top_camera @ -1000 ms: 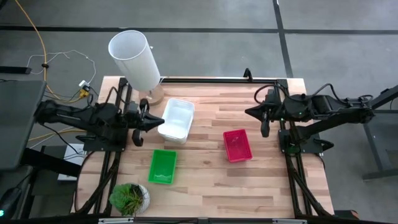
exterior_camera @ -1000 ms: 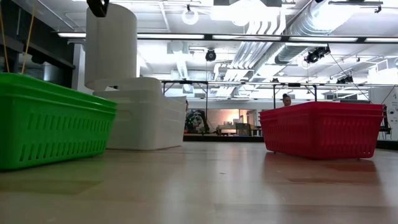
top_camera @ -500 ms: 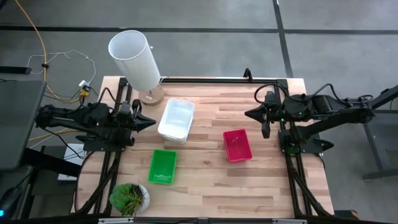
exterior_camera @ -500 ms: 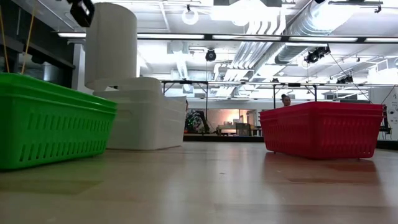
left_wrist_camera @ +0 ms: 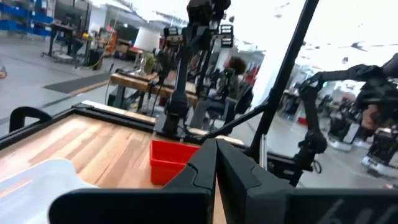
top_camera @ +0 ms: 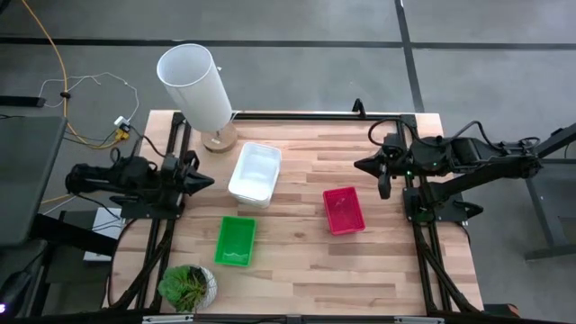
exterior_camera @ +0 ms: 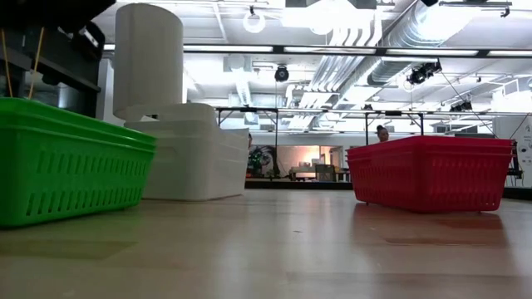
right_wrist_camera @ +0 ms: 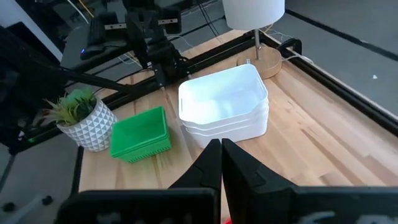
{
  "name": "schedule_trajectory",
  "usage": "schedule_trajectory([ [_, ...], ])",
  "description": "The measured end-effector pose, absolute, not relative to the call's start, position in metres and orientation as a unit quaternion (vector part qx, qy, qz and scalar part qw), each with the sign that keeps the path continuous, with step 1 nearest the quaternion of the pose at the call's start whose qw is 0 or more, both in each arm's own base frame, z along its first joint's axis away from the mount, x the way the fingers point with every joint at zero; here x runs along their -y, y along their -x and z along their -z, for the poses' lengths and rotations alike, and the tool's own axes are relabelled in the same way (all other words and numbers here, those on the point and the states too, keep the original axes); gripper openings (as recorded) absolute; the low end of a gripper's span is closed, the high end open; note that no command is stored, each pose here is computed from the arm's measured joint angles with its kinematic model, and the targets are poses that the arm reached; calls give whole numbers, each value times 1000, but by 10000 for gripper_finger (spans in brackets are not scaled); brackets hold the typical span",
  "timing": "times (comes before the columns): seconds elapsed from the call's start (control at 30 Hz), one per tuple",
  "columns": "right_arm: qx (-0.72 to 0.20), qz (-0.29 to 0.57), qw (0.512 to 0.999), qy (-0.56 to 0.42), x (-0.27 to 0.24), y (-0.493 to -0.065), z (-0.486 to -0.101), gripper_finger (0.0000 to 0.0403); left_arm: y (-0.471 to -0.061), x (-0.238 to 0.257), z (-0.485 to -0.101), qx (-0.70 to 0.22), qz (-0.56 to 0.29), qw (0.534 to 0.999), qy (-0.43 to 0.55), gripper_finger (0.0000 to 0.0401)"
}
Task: Stack baskets by color
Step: Return to Home Position
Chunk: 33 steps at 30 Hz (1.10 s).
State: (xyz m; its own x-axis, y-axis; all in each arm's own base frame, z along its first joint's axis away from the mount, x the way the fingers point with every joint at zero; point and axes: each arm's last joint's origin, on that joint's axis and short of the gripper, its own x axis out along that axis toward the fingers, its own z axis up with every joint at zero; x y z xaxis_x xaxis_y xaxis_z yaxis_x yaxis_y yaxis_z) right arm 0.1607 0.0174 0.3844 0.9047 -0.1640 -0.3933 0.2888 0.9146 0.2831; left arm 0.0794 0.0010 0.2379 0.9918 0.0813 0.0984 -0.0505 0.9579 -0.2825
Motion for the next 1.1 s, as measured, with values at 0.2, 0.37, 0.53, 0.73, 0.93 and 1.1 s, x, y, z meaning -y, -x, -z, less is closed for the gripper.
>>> schedule_trajectory([
  [0.2, -183, 119, 959, -180, -17, -161, -384, 0, -77, -1, -225, 36, -38, 989, 140, 0],
  [0.37, -183, 119, 959, -181, -17, -161, -384, 0, -83, 0, -210, 19, -26, 988, 152, 0],
  [0.53, -183, 118, 959, -181, -18, -161, -384, 0, -93, 0, -186, 29, -30, 985, 165, 0],
  [0.73, -184, 116, 959, -181, -18, -161, -384, 0, -97, -2, -169, 29, -62, 982, 176, 0],
  [0.93, -185, 116, 960, -177, -18, -161, -384, 0, -97, -2, -171, 32, -64, 985, 158, 0],
  [1.1, -188, 109, 960, -178, -18, -161, -384, 0, -97, -2, -170, 30, -63, 986, 153, 0],
])
